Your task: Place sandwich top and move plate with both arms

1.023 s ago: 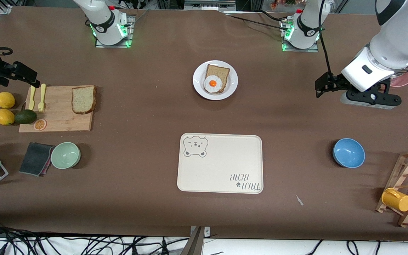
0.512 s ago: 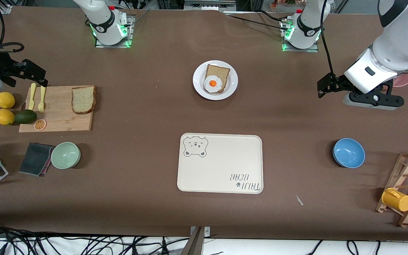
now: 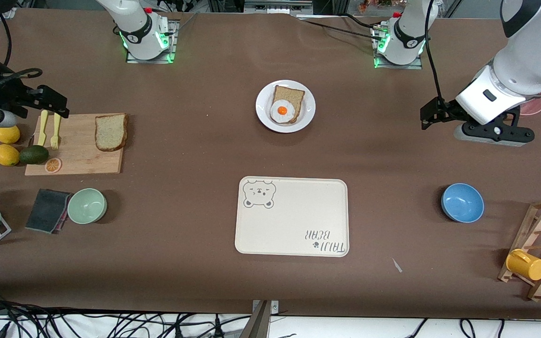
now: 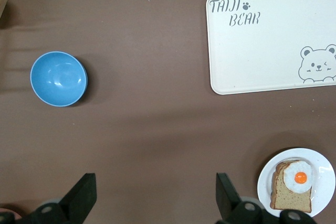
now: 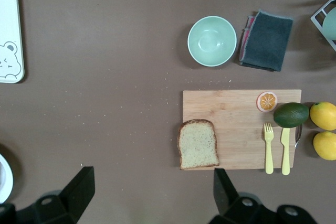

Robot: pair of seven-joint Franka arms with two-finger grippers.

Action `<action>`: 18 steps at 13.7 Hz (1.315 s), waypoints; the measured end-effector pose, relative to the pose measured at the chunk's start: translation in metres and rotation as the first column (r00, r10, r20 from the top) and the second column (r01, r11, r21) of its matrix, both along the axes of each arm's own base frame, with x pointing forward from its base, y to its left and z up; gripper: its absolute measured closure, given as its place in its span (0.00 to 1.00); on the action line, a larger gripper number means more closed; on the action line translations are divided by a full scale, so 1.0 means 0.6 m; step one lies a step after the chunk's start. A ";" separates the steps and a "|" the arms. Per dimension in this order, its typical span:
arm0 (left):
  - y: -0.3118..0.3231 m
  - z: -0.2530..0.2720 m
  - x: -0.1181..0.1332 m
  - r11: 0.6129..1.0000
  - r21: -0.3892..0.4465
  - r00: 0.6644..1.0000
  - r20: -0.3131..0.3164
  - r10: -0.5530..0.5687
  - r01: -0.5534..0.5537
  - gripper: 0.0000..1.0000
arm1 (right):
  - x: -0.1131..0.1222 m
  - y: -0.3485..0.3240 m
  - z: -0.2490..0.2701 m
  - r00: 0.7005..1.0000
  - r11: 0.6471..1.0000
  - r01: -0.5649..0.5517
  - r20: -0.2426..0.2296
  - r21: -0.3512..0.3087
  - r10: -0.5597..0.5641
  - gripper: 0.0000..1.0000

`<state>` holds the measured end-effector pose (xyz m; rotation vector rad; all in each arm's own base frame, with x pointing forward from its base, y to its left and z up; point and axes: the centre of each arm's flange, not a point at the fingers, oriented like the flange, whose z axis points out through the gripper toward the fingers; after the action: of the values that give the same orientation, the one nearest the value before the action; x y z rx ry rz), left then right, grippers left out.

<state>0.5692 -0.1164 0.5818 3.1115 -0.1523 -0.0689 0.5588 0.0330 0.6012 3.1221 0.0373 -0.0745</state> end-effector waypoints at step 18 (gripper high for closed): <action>-0.007 -0.006 -0.004 1.000 0.004 1.000 -0.024 -0.009 0.009 0.00 | 0.052 0.058 -0.206 0.993 0.998 -0.046 -0.112 -0.039 0.042 0.03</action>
<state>0.5665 -0.1205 0.5785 3.1128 -0.1657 -0.1071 0.5898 0.0679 0.4776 3.0707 0.1048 -0.2456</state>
